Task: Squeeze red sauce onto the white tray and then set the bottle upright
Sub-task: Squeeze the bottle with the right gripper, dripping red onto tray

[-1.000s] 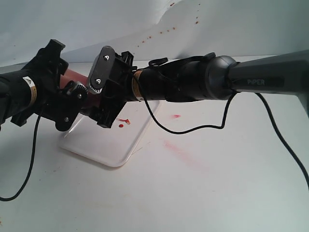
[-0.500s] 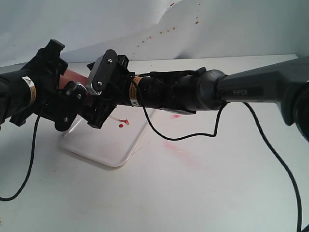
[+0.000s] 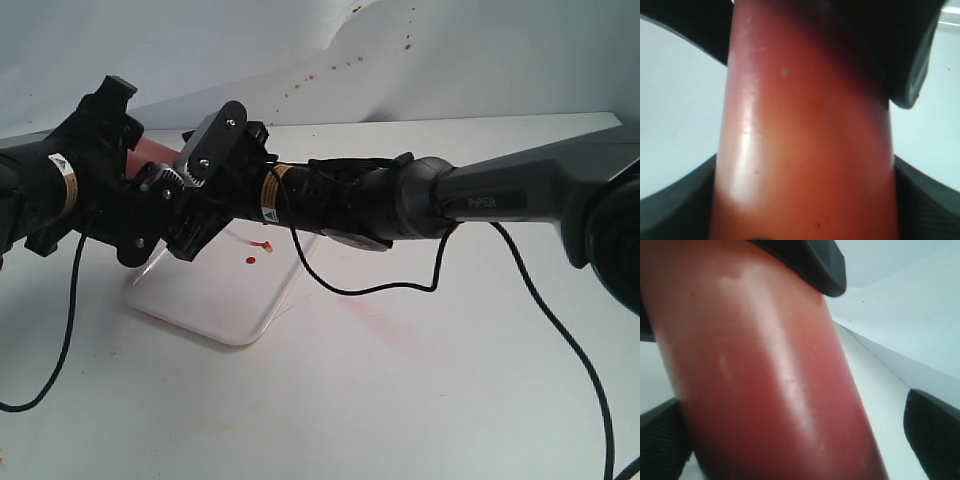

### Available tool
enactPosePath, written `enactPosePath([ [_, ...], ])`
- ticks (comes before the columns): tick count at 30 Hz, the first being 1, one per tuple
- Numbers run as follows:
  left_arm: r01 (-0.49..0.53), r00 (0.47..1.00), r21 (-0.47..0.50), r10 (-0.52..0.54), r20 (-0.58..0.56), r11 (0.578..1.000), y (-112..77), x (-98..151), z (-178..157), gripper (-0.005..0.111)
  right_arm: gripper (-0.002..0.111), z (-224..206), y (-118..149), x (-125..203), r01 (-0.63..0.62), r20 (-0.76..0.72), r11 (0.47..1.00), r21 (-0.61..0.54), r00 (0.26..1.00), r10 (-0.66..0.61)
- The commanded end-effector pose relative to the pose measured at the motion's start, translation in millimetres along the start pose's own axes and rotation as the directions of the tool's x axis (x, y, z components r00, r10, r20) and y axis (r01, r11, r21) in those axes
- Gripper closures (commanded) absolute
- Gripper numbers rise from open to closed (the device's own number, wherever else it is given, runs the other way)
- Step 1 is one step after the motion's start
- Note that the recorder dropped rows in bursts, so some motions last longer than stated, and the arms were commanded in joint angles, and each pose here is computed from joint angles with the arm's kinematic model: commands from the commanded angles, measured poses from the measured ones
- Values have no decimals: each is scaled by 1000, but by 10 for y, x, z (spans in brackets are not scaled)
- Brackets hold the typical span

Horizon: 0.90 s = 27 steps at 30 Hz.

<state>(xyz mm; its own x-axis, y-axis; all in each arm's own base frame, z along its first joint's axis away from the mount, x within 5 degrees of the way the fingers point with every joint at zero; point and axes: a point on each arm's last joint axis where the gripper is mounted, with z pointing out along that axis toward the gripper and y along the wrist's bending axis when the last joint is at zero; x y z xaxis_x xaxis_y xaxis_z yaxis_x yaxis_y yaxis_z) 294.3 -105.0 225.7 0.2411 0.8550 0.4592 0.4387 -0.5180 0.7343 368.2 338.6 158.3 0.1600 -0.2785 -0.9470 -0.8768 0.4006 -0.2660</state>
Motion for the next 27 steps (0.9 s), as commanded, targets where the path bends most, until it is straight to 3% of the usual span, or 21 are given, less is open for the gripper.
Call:
enactPosePath([
  [1,28,1000,-26,-27,12,999,62,-2,-37,107,3,56,-11,-157,-14,26,999,-42,1000,15],
  [5,28,1000,-26,-27,12,999,62,-2,-37,107,3,80,-23,-216,-26,33,998,-63,999,29],
  [12,28,1000,-26,-27,12,999,62,-2,-37,107,3,82,5,-118,140,-66,986,-89,987,-146],
  [15,28,1000,-26,-27,12,999,62,-2,-37,107,8,83,1,-123,112,-63,990,-81,991,-118],
  [20,28,1000,-25,-28,8,999,62,2,-37,107,48,71,-42,-19,163,-179,985,-58,969,-171],
  [25,28,1000,-25,-28,8,999,62,2,-37,107,107,61,-62,28,186,-233,981,-51,953,-193],
  [27,28,1000,-25,-28,8,999,62,2,-37,107,108,62,-61,26,180,-231,982,-50,955,-187],
])
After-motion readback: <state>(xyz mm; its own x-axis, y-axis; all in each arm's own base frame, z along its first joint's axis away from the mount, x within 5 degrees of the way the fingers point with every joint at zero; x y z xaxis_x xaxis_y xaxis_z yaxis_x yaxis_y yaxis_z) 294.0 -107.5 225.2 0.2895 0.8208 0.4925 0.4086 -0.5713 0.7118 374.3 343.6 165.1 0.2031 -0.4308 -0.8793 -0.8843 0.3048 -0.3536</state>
